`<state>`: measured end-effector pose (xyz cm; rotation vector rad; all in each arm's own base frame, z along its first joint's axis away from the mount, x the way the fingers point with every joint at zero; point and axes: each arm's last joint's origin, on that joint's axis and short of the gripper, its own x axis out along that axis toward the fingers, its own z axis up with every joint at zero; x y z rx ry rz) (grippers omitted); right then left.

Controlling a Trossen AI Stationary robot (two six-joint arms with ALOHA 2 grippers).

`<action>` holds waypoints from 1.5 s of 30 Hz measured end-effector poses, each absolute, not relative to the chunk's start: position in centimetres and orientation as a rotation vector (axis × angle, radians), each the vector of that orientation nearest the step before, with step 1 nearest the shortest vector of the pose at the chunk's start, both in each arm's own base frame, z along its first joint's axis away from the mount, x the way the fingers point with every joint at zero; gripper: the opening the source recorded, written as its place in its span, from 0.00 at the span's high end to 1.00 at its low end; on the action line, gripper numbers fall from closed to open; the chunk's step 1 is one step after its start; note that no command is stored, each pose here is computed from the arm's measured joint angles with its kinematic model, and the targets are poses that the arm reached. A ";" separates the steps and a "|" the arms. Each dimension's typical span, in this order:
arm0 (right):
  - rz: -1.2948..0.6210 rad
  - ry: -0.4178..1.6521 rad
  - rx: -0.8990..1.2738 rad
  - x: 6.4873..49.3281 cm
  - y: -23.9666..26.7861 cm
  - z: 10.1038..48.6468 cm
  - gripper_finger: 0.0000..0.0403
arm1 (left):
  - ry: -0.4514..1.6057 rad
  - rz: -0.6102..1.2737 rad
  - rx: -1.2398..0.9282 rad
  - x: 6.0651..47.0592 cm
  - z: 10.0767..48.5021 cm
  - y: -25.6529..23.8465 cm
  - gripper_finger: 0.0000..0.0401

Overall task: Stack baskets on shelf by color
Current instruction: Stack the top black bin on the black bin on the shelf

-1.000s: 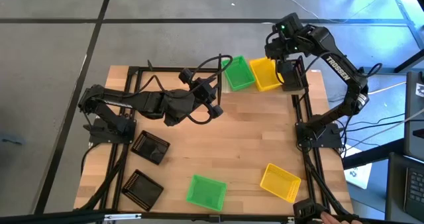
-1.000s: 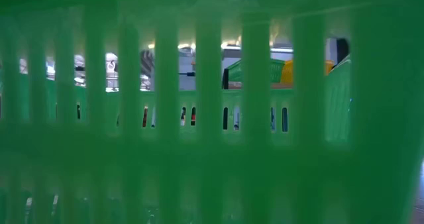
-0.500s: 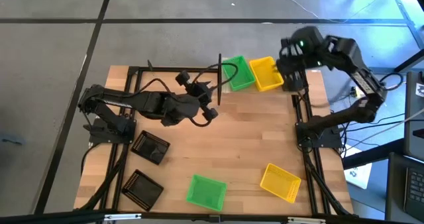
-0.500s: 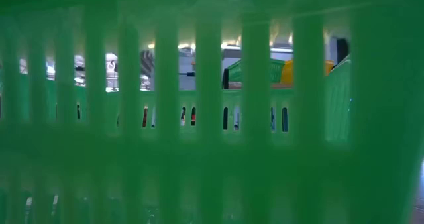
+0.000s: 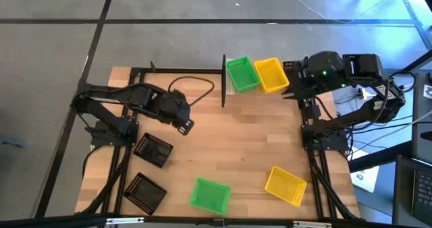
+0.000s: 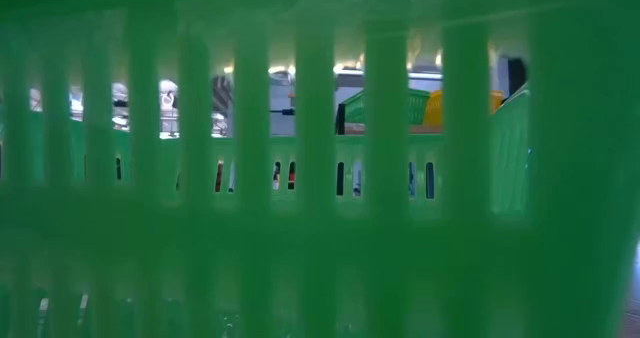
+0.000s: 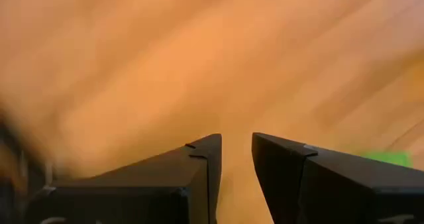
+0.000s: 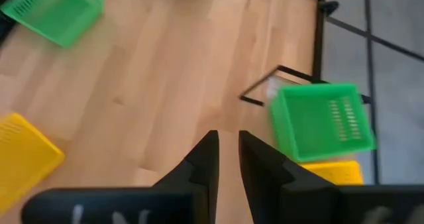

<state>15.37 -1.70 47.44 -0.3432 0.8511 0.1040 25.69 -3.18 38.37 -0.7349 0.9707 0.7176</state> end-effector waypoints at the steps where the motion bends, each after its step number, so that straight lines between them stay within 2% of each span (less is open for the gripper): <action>1: 0.111 0.848 -0.332 15.4 -1.5 47.4 0.85 | 1.034 0.742 -0.791 25.6 37.6 -3.5 0.81; 7: 0.155 0.840 -0.323 15.6 -0.5 47.4 0.85 | 1.217 0.750 -1.019 25.8 33.1 -5.7 0.81; 14: 0.278 0.808 -0.288 15.7 0.3 47.5 0.85 | 1.270 0.706 -1.078 25.9 27.5 -8.5 0.81; 21: 0.295 0.803 -0.275 16.2 0.3 47.2 0.85 | 1.305 0.772 -1.035 24.7 23.9 -9.5 0.81; 45: 0.275 0.806 -0.231 16.3 0.3 47.2 0.85 | 1.301 0.801 -0.982 23.6 19.5 -9.4 0.81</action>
